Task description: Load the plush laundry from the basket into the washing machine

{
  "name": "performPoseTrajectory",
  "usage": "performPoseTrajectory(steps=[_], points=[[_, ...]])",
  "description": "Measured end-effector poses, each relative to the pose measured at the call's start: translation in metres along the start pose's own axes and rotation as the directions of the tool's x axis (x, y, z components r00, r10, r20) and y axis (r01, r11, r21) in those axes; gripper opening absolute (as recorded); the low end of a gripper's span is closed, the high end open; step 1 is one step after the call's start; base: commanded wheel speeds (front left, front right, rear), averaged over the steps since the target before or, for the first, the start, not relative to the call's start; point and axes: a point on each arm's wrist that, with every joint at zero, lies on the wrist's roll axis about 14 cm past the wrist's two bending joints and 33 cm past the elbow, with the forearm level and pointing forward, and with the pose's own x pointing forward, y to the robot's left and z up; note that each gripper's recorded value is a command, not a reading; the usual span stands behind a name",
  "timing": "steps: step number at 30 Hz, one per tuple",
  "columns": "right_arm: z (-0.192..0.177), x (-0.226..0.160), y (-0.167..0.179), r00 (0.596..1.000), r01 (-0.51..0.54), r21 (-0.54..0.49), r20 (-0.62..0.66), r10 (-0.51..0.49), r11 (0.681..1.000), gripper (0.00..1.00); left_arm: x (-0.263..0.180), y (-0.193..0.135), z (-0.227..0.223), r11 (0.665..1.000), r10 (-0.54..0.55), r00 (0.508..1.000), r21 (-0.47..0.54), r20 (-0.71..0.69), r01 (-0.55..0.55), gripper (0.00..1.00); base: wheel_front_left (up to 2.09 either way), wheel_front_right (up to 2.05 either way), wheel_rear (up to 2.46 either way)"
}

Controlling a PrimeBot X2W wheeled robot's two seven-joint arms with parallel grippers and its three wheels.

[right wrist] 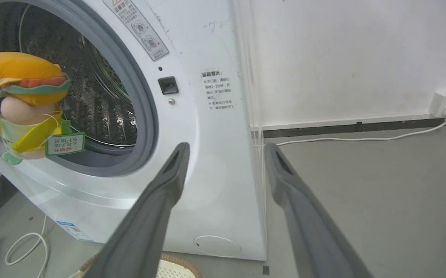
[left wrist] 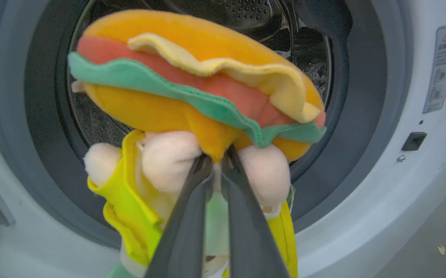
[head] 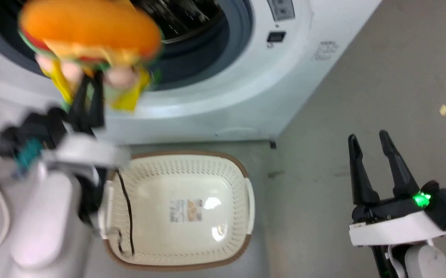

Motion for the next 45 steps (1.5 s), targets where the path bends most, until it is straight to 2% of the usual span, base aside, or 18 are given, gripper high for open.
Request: performPoseTrajectory(steps=[5,13,22,25,30,33,34,35,41,45], points=[[-0.016,0.006,-0.014,0.999,0.039,0.001,-0.038,-0.039,0.999,1.00,0.053,0.008,-0.015,0.998,-0.039,0.998,0.040,-0.058,0.042,0.00,0.00,0.00,0.00],[-0.043,0.008,-0.045,0.986,0.127,-0.009,-0.110,-0.127,0.992,1.00,0.125,0.023,-0.068,0.989,-0.078,0.972,0.108,-0.220,0.103,0.00,0.00,0.00,0.00],[-0.066,0.008,-0.070,0.965,0.197,-0.021,-0.171,-0.198,0.980,1.00,0.191,0.044,-0.116,0.973,-0.052,0.938,0.194,-0.343,0.125,0.00,0.00,0.00,0.00],[-0.071,0.006,-0.078,0.958,0.217,-0.033,-0.187,-0.220,0.976,1.00,0.203,0.053,-0.135,0.971,-0.022,0.920,0.211,-0.391,0.113,0.00,0.00,0.00,0.00],[-0.077,0.004,-0.084,0.950,0.235,-0.046,-0.203,-0.239,0.971,1.00,0.198,0.050,-0.180,0.965,-0.020,0.857,0.215,-0.514,0.152,0.00,0.00,0.00,0.00],[-0.077,0.005,-0.082,0.951,0.228,-0.041,-0.204,-0.232,0.973,1.00,0.196,0.050,-0.184,0.961,-0.022,0.847,0.222,-0.531,0.164,0.00,0.00,0.00,0.00],[-0.075,0.008,-0.079,0.956,0.219,-0.037,-0.194,-0.222,0.975,1.00,0.195,0.051,-0.179,0.962,-0.024,0.853,0.221,-0.521,0.162,0.22,0.00,0.00,0.00],[-0.075,0.008,-0.079,0.956,0.219,-0.037,-0.194,-0.222,0.975,1.00,0.195,0.051,-0.179,0.962,-0.024,0.853,0.221,-0.521,0.162,1.00,0.00,0.00,0.00],[-0.055,0.012,-0.074,0.970,0.192,-0.056,-0.140,-0.199,0.980,1.00,0.188,0.042,-0.148,0.965,-0.055,0.894,0.206,-0.445,0.162,1.00,0.00,0.00,0.00],[-0.040,0.014,-0.070,0.978,0.178,-0.067,-0.100,-0.185,0.982,1.00,0.173,0.034,-0.138,0.966,-0.074,0.902,0.193,-0.425,0.170,1.00,0.00,0.00,0.00]])
